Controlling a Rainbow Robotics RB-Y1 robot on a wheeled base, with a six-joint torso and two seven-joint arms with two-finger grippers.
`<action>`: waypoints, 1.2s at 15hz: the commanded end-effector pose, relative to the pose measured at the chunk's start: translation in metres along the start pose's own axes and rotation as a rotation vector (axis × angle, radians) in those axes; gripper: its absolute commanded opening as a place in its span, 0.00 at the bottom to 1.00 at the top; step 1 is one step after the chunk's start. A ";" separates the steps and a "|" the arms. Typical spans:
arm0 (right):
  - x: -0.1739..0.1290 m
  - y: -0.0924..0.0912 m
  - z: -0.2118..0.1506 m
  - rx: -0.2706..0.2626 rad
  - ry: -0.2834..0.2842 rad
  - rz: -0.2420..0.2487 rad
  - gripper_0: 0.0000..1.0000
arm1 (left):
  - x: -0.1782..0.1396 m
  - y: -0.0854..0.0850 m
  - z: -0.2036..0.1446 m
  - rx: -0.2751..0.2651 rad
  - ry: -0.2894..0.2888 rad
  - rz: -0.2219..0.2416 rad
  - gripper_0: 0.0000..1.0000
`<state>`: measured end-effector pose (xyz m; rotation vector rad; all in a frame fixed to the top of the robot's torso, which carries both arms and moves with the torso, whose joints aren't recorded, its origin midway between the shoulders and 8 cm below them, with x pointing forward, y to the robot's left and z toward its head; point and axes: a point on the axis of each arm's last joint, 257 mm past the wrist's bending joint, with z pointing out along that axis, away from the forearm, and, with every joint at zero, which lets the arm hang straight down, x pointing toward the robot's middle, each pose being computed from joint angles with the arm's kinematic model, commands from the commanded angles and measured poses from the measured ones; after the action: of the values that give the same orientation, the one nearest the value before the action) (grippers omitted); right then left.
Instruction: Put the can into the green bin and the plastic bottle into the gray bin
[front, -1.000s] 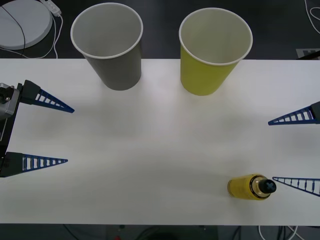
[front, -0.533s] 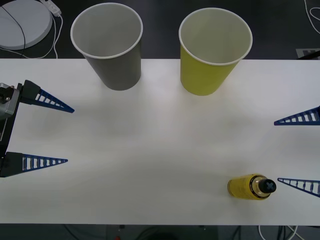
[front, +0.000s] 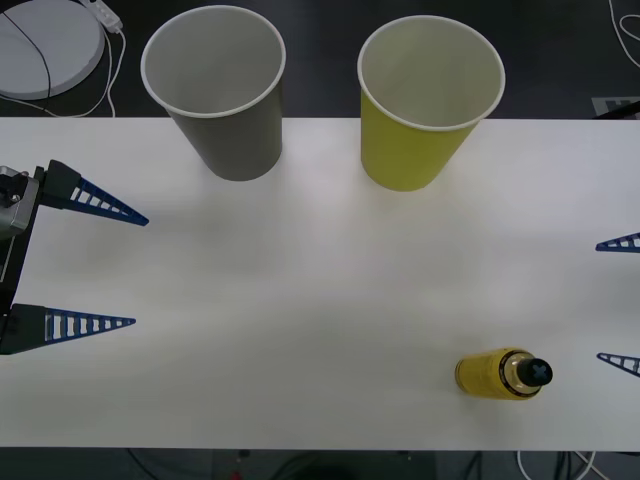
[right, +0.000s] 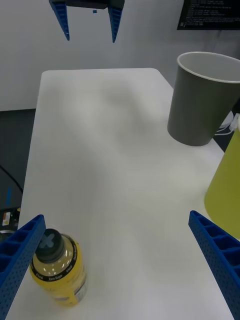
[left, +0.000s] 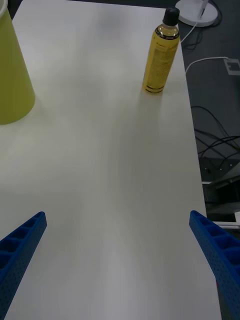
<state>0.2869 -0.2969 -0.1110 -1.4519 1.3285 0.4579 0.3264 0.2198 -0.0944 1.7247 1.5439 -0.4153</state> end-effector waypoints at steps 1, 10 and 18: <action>0.017 0.004 -0.021 -0.009 0.012 0.022 1.00 | 0.000 0.000 0.000 0.000 0.000 0.000 1.00; 0.087 0.019 -0.068 0.046 0.058 0.027 1.00 | 0.000 0.000 0.000 0.000 0.000 0.000 1.00; 0.139 0.049 -0.069 0.078 0.050 0.119 1.00 | 0.000 0.000 0.000 0.000 0.000 0.000 1.00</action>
<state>0.2621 -0.4136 -0.2188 -1.3408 1.4626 0.4456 0.3264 0.2199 -0.0944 1.7247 1.5440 -0.4153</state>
